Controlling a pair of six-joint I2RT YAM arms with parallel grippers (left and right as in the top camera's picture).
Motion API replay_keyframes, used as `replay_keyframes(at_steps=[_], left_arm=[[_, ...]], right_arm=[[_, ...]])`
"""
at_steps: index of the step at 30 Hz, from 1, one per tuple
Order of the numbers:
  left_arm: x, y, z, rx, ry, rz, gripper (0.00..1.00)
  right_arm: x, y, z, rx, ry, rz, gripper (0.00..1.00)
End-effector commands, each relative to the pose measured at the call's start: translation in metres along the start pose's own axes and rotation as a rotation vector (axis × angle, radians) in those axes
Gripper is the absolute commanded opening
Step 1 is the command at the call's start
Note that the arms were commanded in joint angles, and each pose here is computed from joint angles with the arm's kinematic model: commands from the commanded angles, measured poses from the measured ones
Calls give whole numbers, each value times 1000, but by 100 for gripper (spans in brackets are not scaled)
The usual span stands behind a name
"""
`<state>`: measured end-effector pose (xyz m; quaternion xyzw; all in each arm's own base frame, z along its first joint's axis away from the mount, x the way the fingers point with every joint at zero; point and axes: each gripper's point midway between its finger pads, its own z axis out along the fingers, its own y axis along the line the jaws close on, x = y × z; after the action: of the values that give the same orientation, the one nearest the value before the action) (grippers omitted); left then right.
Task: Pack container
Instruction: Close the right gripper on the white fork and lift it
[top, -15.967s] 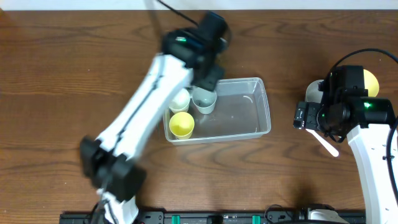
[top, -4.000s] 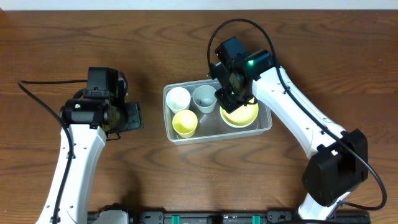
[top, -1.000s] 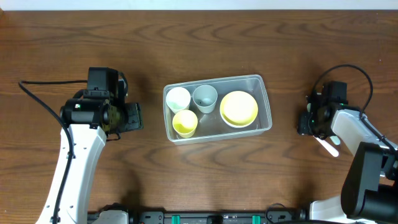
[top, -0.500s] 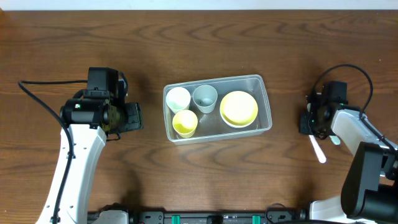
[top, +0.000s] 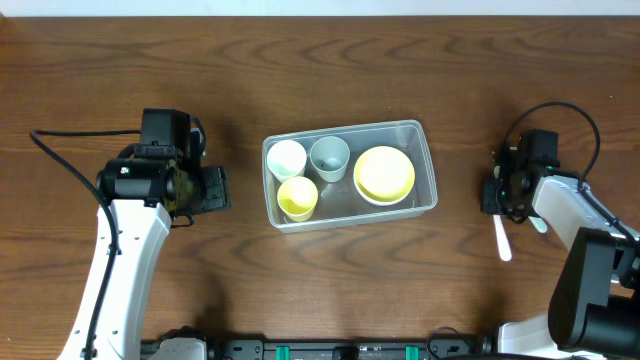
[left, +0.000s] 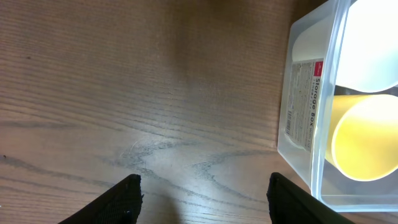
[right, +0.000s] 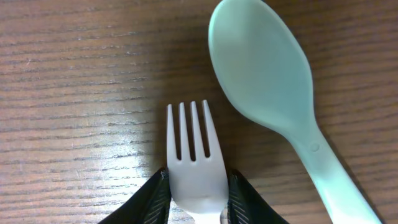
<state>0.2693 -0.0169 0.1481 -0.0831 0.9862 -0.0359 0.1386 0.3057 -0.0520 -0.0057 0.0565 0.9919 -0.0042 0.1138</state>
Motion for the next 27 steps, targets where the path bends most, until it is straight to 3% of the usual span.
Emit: replay_keyframes(at_steps=[1,16,19,23,27], left_arm=[[2,1,0,0,5,-3,66],[2,2,0,0,5,-3,65],[2,2,0,0,5,-3,65],[2,1,0,0,5,-3,65],[2,1,0,0,5,-3,65]], right_arm=[[21,7,16,-46,75,13,23],[-5,24,-3,-146,-16,42,6],[-23,27,-28,-152,-83,26,1],[-50,40,-76,-160,-193,-23,1],[-73,76,-139,-200,-318,-192,1]])
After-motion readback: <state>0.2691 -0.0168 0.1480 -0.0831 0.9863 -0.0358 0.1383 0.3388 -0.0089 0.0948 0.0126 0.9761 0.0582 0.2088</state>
